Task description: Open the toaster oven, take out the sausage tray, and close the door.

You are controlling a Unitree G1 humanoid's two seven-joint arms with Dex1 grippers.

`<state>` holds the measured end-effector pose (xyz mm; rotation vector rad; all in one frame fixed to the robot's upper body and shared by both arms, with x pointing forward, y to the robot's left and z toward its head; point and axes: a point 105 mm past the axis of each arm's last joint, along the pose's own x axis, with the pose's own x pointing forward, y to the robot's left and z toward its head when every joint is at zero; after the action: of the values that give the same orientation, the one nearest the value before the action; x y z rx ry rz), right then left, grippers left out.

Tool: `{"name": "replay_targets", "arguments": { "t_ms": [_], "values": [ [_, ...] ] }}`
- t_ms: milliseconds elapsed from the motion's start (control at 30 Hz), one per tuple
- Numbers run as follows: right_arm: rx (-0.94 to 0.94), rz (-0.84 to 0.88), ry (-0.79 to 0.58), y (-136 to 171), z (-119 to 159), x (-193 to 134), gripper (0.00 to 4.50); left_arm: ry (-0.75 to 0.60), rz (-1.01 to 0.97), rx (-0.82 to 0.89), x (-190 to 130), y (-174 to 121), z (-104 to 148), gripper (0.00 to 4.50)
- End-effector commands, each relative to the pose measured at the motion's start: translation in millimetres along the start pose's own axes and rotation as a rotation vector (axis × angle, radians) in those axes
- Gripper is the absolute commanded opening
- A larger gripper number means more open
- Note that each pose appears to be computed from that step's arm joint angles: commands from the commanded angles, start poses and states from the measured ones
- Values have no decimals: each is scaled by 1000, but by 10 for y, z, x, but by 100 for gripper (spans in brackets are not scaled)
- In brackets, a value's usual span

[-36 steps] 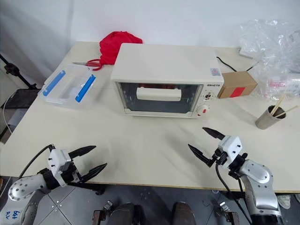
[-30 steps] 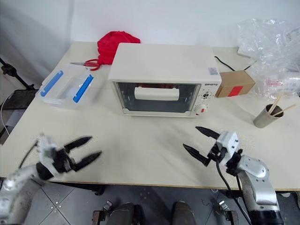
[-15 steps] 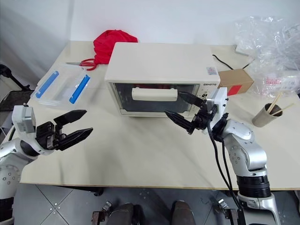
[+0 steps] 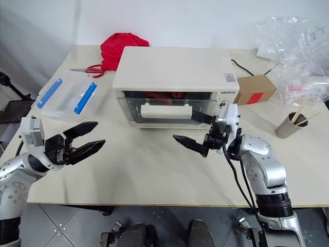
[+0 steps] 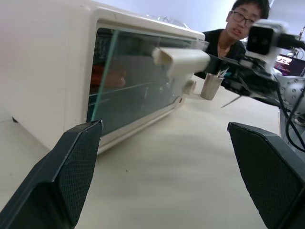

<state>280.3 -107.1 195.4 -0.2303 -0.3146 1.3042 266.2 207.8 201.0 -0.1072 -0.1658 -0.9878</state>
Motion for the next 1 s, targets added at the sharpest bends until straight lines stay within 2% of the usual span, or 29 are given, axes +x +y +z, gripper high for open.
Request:
{"name": "replay_targets", "arguments": {
  "t_ms": [33, 133, 367, 500, 600, 733, 1000],
  "values": [
    [-167, 130, -7, 200, 90, 22, 450, -28, 6, 18, 23, 54, 113, 447],
    [-195, 99, -5, 159, 53, -2, 450, -33, 26, 36, 172, 178, 119, 394],
    [-256, 60, -5, 80, 20, -8, 450, -83, -19, 58, 652, 235, 119, 182],
    [-271, 63, 9, 82, -1, -15, 450, -155, -21, 25, 799, 268, 198, 70],
    [-276, 60, 14, 84, -7, -19, 450, -187, -87, -4, 814, 196, 241, 3],
    [-276, 42, 15, 75, -3, -30, 450, -162, -177, -20, 702, 74, 235, 2],
    [-272, 26, 13, 70, -6, -30, 450, -74, -84, -17, 374, 227, 139, 2]
  ]
}}
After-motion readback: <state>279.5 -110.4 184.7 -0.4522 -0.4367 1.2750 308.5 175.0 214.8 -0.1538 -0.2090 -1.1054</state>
